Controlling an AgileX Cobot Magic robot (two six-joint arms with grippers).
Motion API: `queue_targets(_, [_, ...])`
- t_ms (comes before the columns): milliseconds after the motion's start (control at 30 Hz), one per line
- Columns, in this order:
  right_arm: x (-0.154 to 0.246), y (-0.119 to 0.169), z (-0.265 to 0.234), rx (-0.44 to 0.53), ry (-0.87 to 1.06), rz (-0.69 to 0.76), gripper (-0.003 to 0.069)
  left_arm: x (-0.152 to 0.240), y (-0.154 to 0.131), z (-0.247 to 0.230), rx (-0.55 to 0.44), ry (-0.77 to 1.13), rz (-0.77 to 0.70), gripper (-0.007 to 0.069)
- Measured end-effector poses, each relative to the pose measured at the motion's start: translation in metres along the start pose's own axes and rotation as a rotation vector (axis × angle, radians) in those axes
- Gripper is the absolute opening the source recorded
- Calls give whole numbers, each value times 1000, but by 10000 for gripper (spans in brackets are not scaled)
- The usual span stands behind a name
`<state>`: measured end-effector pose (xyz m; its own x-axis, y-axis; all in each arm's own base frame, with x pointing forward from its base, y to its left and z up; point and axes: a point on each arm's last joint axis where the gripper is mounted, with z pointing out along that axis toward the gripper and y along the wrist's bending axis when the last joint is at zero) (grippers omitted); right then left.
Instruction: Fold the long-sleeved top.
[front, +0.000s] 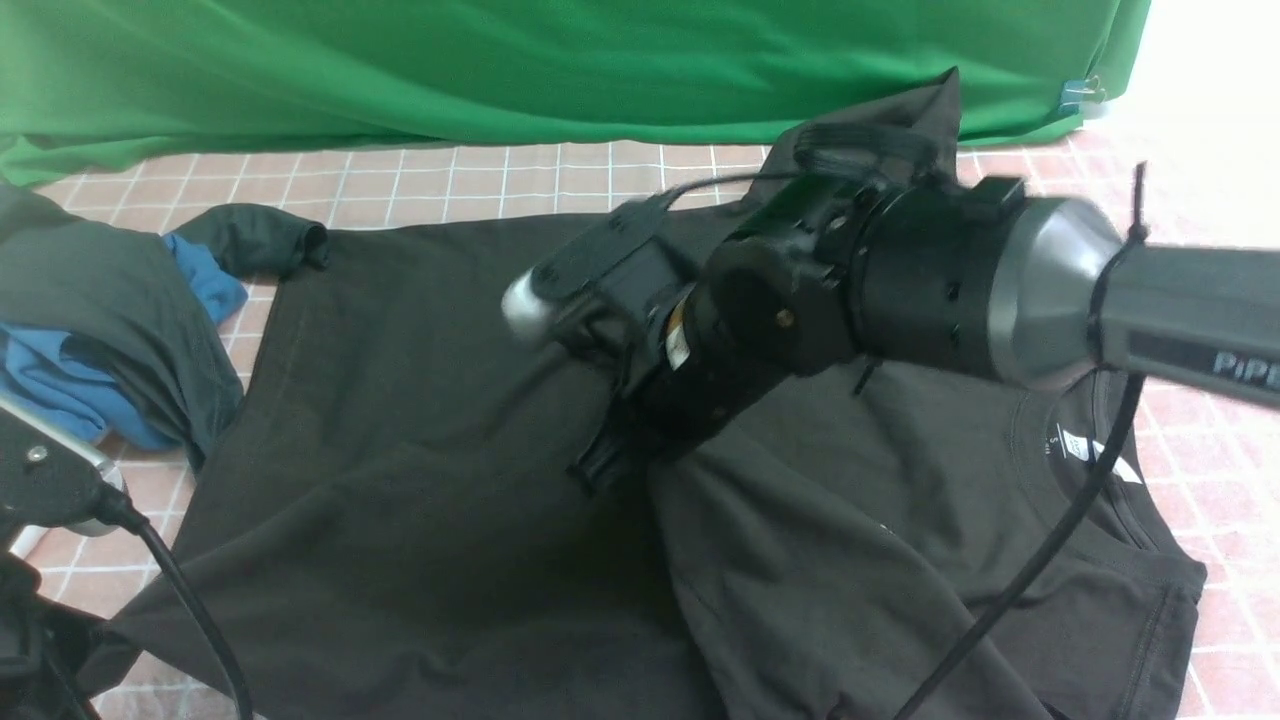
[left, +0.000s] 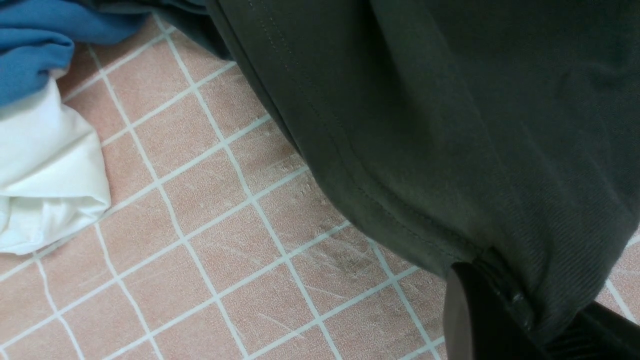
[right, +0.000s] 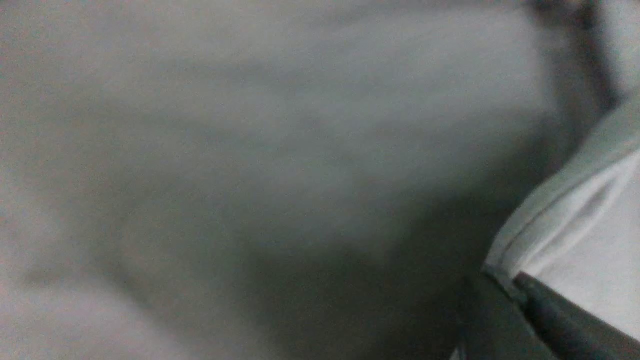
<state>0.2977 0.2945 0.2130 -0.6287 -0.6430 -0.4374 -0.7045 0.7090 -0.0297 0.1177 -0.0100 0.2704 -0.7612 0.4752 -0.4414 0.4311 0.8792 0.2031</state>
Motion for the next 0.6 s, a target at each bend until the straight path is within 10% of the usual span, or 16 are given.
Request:
queue_targets(200, [2,23,-1,-40,22,-50,86,0,0,0,-2,-4,0,50])
queue_targets(400, [0,25,-14,-62,51,-27,564,0,0,0,-2,-4,0,50])
queue_targets(600, [-41,-31,-51,-25,-150,199,652,0,0,0,-2,-4,0,50])
